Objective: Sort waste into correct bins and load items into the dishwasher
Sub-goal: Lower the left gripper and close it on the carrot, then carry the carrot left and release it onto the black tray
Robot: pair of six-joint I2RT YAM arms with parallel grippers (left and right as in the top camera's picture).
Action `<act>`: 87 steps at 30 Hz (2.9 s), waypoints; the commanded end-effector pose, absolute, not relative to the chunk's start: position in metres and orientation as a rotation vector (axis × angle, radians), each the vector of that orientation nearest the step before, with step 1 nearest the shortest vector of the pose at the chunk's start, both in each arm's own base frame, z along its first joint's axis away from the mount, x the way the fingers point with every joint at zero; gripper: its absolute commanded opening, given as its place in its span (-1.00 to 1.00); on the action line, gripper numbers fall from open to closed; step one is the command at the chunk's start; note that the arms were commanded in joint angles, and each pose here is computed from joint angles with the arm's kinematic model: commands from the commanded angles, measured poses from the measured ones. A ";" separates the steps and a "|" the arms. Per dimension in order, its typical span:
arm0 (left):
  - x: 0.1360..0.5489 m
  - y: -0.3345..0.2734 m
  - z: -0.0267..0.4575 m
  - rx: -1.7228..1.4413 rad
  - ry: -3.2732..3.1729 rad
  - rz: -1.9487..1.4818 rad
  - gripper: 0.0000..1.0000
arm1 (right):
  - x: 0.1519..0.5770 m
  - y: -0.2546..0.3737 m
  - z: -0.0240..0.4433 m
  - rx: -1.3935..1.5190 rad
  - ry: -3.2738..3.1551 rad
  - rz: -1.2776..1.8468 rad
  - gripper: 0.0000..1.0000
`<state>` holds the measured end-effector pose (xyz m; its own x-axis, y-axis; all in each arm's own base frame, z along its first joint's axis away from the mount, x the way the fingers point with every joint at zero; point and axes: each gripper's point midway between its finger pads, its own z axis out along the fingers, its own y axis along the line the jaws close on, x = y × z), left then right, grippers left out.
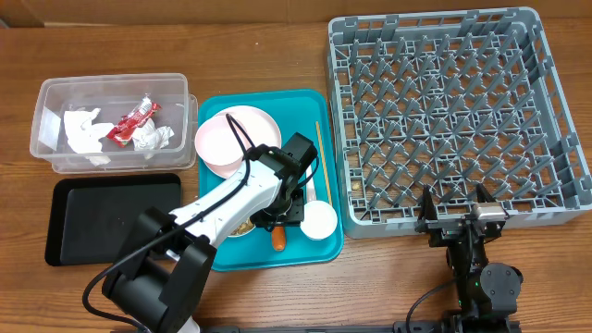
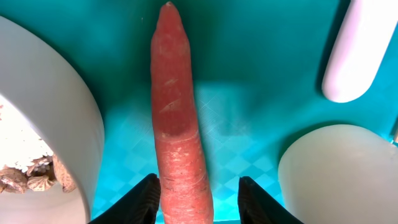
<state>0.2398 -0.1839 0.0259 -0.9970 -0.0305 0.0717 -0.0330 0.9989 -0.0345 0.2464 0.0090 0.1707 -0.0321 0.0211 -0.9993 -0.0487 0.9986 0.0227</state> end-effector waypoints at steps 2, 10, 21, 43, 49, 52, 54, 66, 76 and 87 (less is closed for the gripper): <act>0.238 -0.179 0.027 0.010 -3.088 0.024 -0.14 | 0.246 0.009 0.170 -0.022 1.594 0.054 1.00; 0.236 -0.177 0.024 0.010 -3.084 0.020 -0.13 | 0.246 0.009 0.170 -0.022 1.594 0.054 1.00; 0.234 -0.176 0.019 0.015 -3.081 0.025 -0.12 | 0.246 0.009 0.170 -0.022 1.594 0.054 1.00; 0.234 -0.176 0.015 0.014 -3.086 0.032 -0.09 | 0.246 0.009 0.170 -0.022 1.594 0.054 1.00; 0.234 -0.176 0.015 0.014 -3.087 0.032 -0.14 | 0.246 0.009 0.170 -0.022 1.594 0.054 1.00; 0.233 -0.175 0.013 0.014 -3.086 0.031 -0.24 | 0.246 0.009 0.170 -0.022 1.594 0.054 1.00; 0.233 -0.175 0.013 0.014 -3.086 0.032 -0.32 | 0.246 0.009 0.170 -0.022 1.594 0.054 1.00; 0.233 -0.176 0.014 0.014 -3.083 0.036 -0.74 | 0.246 0.009 0.170 -0.022 1.594 0.054 1.00; 0.252 -0.188 0.044 -0.053 -3.119 0.068 -0.92 | 0.246 0.009 0.170 -0.022 1.594 0.054 1.00; 0.298 -0.201 0.138 -0.061 -3.255 0.117 -0.91 | 0.246 0.009 0.170 -0.022 1.594 0.054 1.00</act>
